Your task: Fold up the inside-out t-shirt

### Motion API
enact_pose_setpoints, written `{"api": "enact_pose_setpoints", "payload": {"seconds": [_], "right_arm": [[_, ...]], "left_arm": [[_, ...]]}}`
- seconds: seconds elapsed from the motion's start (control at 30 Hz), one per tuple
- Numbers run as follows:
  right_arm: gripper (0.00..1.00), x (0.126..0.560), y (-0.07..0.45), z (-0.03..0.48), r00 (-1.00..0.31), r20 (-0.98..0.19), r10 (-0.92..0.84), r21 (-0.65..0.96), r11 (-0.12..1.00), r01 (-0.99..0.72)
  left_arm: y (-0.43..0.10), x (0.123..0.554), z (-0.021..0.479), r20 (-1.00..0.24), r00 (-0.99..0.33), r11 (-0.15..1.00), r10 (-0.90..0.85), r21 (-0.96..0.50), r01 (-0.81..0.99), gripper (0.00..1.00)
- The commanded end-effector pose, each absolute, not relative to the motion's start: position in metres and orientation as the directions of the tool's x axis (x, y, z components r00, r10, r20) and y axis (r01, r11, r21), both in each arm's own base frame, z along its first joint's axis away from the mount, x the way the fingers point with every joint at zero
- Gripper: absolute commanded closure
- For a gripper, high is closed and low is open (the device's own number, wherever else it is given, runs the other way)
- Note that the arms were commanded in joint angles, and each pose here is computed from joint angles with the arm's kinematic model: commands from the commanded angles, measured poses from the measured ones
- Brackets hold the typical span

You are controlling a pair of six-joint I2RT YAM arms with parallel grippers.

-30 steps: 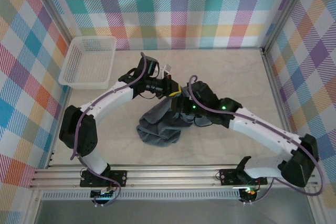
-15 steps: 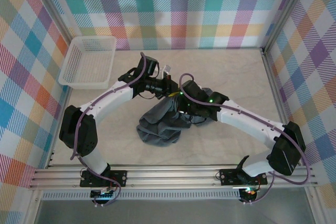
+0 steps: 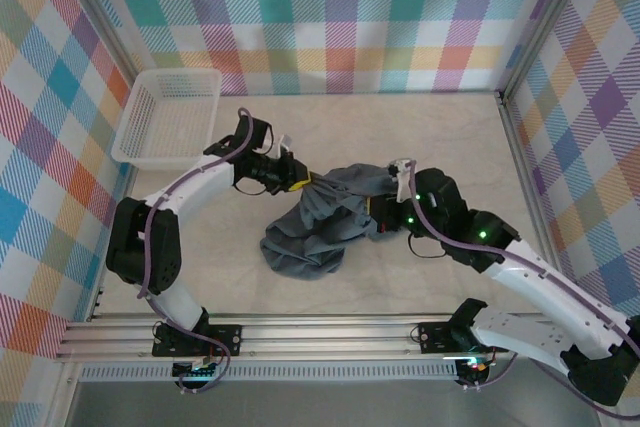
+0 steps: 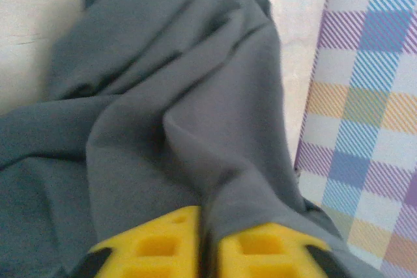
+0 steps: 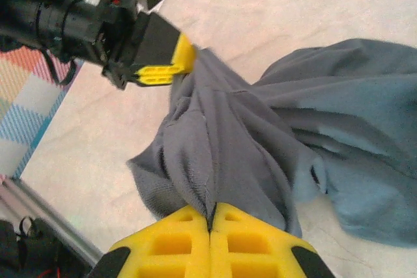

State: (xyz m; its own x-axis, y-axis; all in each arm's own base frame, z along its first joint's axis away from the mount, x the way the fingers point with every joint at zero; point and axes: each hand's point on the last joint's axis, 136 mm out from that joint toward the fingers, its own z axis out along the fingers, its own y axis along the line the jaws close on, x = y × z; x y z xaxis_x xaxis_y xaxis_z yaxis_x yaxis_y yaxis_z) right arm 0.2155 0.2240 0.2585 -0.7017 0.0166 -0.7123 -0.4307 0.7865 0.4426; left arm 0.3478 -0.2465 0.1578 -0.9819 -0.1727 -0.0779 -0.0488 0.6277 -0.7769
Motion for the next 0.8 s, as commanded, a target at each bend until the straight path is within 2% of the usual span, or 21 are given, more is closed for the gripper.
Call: {"api": "enact_pose_setpoints", "payload": {"seconds": [0.0, 0.07, 0.13, 0.23, 0.37, 0.47, 0.53, 0.67, 0.73, 0.77], "right_arm": [[1.0, 0.21, 0.242, 0.253, -0.701, -0.71, -0.068, 0.446, 0.727, -0.522], [1.0, 0.212, 0.245, 0.249, -0.698, -0.713, -0.06, 0.45, 0.724, -0.522], [1.0, 0.215, 0.246, 0.246, -0.693, -0.718, -0.066, 0.442, 0.725, -0.528], [1.0, 0.215, 0.246, 0.24, -0.688, -0.72, -0.085, 0.43, 0.724, -0.539], [1.0, 0.214, 0.247, 0.23, -0.695, -0.713, -0.087, 0.434, 0.723, -0.536], [1.0, 0.216, 0.247, 0.225, -0.704, -0.705, -0.085, 0.435, 0.732, -0.524], [1.0, 0.215, 0.248, 0.225, -0.705, -0.704, -0.084, 0.441, 0.726, -0.527], [1.0, 0.215, 0.252, 0.225, -0.706, -0.704, -0.084, 0.453, 0.713, -0.536], [1.0, 0.215, 0.253, 0.225, -0.709, -0.7, -0.083, 0.458, 0.709, -0.536], [1.0, 0.214, 0.254, 0.225, -0.71, -0.699, -0.083, 0.463, 0.704, -0.538]], "left_arm": [[-0.225, 0.364, 0.174, -0.227, -0.95, 0.673, -0.216, -0.74, 0.024, 0.65], [-0.217, 0.359, 0.188, -0.311, -0.932, 0.71, -0.187, -0.698, 0.09, 0.48], [-0.217, 0.348, 0.203, -0.376, -0.915, 0.72, -0.149, -0.675, 0.161, 0.4], [-0.233, 0.322, 0.213, -0.379, -0.92, 0.678, -0.105, -0.704, 0.212, 0.41], [-0.269, 0.291, 0.201, -0.178, -0.972, 0.558, -0.156, -0.828, 0.062, 0.48], [-0.289, 0.276, 0.203, -0.089, -0.975, 0.434, -0.203, -0.901, -0.009, 0.51], [-0.297, 0.269, 0.207, -0.06, -0.976, 0.385, -0.211, -0.922, -0.027, 0.5], [-0.307, 0.267, 0.205, -0.01, -0.98, 0.354, -0.201, -0.933, -0.063, 0.42], [-0.312, 0.272, 0.206, 0.01, -0.977, 0.314, -0.214, -0.946, -0.079, 0.42], [-0.314, 0.275, 0.206, 0.026, -0.974, 0.295, -0.224, -0.951, -0.093, 0.45]]}}
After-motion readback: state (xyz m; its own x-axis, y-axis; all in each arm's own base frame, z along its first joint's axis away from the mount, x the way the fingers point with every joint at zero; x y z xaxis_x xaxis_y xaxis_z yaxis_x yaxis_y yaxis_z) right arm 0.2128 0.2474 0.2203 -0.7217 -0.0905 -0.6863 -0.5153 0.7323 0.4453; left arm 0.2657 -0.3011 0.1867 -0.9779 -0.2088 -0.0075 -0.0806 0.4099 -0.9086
